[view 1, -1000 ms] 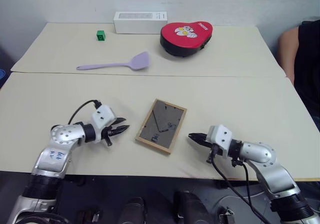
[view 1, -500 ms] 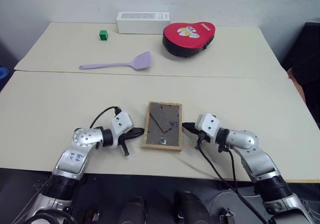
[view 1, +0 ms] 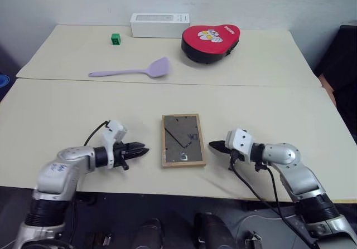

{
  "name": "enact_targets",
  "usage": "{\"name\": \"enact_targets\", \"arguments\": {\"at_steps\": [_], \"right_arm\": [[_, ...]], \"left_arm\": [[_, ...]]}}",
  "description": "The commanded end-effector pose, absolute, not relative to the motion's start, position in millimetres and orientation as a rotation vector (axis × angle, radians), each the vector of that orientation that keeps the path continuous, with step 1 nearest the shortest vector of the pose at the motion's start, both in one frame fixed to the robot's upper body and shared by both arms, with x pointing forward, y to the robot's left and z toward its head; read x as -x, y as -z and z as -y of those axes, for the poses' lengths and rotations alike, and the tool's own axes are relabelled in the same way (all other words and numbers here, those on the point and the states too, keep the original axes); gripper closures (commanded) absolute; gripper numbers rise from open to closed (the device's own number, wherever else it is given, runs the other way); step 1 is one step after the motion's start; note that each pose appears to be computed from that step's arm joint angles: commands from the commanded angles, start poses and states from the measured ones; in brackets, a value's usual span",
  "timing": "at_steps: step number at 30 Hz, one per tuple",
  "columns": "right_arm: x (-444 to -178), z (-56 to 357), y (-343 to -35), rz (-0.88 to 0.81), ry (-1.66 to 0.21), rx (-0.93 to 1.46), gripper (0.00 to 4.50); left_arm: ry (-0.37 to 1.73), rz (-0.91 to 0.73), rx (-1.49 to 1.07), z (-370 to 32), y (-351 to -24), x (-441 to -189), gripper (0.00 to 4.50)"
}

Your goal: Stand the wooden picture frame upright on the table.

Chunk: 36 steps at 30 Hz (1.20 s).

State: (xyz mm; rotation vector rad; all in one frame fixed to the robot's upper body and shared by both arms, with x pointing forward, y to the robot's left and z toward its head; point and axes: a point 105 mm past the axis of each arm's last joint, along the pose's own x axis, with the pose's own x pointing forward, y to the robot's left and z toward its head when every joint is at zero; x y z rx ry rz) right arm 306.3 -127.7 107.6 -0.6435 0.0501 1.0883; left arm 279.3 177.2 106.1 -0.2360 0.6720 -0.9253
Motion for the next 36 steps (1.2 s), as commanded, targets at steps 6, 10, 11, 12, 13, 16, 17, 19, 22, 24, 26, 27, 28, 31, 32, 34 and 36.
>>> {"name": "enact_targets", "arguments": {"at_steps": [6, 10, 11, 12, 13, 16, 17, 19, 22, 24, 26, 27, 28, 31, 32, 34, 36], "right_arm": [[-296.9, 115.5, -108.7, -0.033, -1.152, 0.669, 4.50], [-296.5, 110.8, -106.4, -0.035, -1.158, 0.667, 4.50], [-296.5, 109.8, -106.2, -0.035, -1.159, 0.667, 4.50], [-296.7, 108.2, -106.1, -0.033, -1.161, 0.666, 4.50], [-297.1, 106.6, -106.0, -0.032, -1.162, 0.665, 4.50], [-297.9, 102.8, -106.1, -0.026, -1.166, 0.666, 4.50], [-298.1, 101.6, -106.2, -0.024, -1.167, 0.665, 4.50], [-298.3, 100.3, -106.2, -0.023, -1.166, 0.664, 4.50], [-297.8, 100.1, -106.0, -0.024, -1.164, 0.663, 4.50], [-297.2, 101.2, -105.2, -0.028, -1.162, 0.663, 4.50], [-296.7, 102.1, -104.0, -0.033, -1.160, 0.663, 4.50], [-296.4, 102.4, -103.5, -0.035, -1.159, 0.664, 4.50], [-296.4, 102.8, -103.3, -0.037, -1.155, 0.665, 4.50], [-297.0, 111.7, -103.4, -0.058, -1.135, 0.679, 4.50], [-297.4, 117.0, -103.2, -0.068, -1.124, 0.684, 4.50], [-297.3, 131.8, -102.5, -0.098, -1.104, 0.712, 4.50], [-297.7, 145.4, -103.8, -0.123, -1.081, 0.733, 4.50]], "left_arm": [[0.935, -0.917, 0.641, -149.2, -111.6, -284.2, 0.77], [0.949, -0.959, 0.660, -131.4, -108.0, -287.0, 0.77], [0.951, -0.972, 0.664, -128.2, -106.9, -286.7, 0.77], [0.959, -0.988, 0.668, -122.3, -105.2, -286.5, 0.77], [0.959, -1.023, 0.652, -117.2, -101.8, -285.6, 0.77], [0.978, -1.031, 0.707, -103.7, -103.5, -288.6, 0.77], [0.989, -1.030, 0.730, -100.7, -105.4, -289.0, 0.77], [0.994, -1.041, 0.751, -96.4, -105.5, -288.5, 0.77], [0.976, -1.054, 0.768, -93.6, -102.4, -288.3, 0.77], [0.963, -1.049, 0.790, -93.3, -102.4, -289.8, 1.15], [0.954, -1.042, 0.805, -92.7, -103.4, -291.2, 1.68], [0.955, -1.029, 0.808, -93.3, -106.0, -292.0, 1.95], [0.956, -1.017, 0.813, -94.3, -108.5, -292.7, 2.25], [0.916, -1.010, 0.766, -106.6, -109.2, -292.4, 2.54], [0.903, -1.011, 0.745, -110.6, -109.1, -291.9, 2.54], [0.889, -1.008, 0.718, -117.5, -110.8, -291.1, 2.54], [0.869, -1.003, 0.692, -124.1, -112.1, -291.5, 2.54]]}}
